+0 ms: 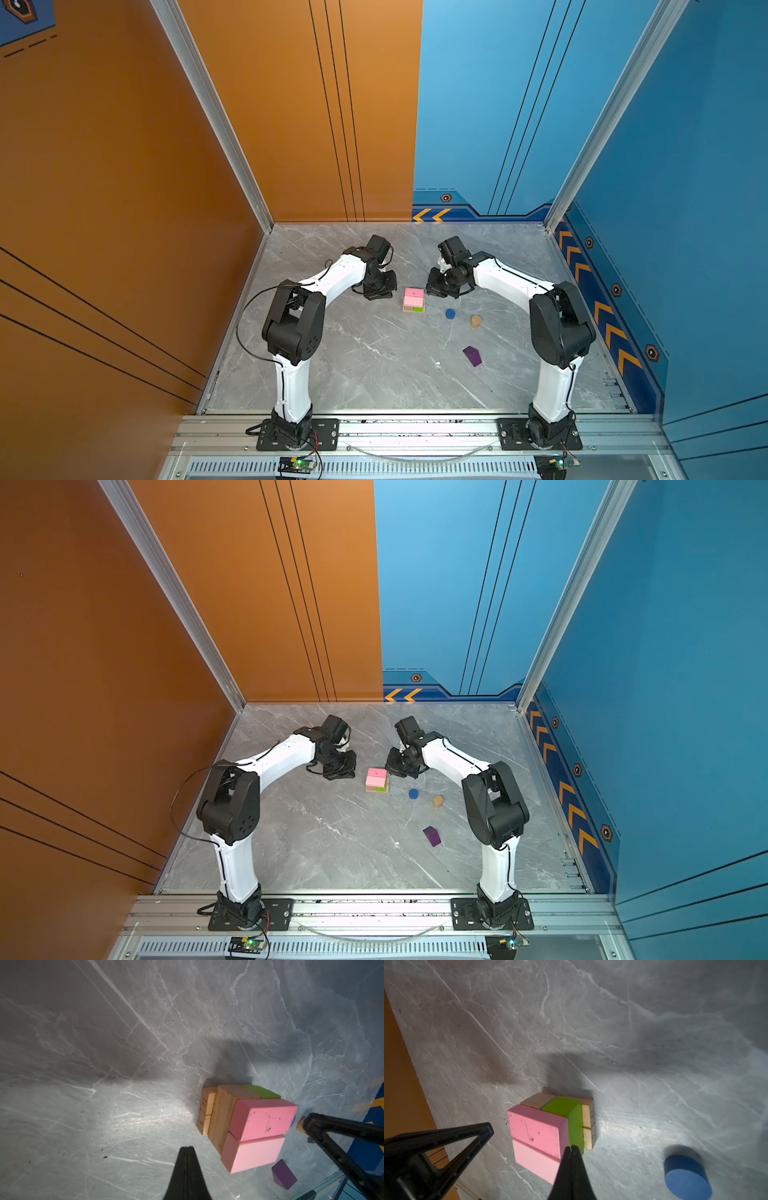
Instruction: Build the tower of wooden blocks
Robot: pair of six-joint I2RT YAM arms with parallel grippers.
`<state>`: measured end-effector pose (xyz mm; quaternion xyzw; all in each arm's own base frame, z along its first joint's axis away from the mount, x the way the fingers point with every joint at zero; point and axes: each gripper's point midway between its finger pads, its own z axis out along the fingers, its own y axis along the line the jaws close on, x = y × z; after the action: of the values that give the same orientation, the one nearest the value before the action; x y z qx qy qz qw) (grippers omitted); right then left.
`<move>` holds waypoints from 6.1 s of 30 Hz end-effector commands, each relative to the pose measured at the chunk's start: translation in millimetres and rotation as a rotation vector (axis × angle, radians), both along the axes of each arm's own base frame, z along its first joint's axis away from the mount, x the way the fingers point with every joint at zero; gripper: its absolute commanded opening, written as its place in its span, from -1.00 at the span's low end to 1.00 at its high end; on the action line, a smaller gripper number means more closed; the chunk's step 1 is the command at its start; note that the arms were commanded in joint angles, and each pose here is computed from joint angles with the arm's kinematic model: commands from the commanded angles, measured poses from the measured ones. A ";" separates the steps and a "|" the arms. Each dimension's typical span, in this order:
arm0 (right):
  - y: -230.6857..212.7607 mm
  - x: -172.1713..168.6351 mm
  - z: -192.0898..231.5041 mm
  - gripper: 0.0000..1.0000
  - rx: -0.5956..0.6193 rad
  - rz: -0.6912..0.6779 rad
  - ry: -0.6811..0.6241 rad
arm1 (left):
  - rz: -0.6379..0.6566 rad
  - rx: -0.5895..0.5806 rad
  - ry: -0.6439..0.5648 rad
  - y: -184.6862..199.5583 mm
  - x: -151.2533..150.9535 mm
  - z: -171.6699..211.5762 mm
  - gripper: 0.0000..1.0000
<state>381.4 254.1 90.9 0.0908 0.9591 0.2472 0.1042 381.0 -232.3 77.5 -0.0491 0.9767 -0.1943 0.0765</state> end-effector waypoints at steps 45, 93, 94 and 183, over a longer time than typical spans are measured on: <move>29.9 -51.9 -13.1 -1.00 -0.033 0.093 -0.007 | -0.086 -0.028 0.030 -34.7 -11.6 -11.3 -1.00; 23.0 -41.2 -15.2 -1.00 -0.031 0.053 -0.009 | -0.105 -0.045 0.026 -43.7 -12.9 -7.1 -1.00; 22.8 -41.1 -15.3 -1.00 -0.031 0.051 -0.010 | -0.107 -0.045 0.025 -44.4 -13.0 -7.1 -1.00; -1.8 -48.8 -2.3 -1.00 -0.034 0.010 -0.015 | -0.078 -0.045 0.031 -31.6 -12.6 -5.4 -1.00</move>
<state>336.0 263.5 87.0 0.0760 0.9591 0.2508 0.1069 371.2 -266.3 64.5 -0.0173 0.9756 -0.2129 0.0507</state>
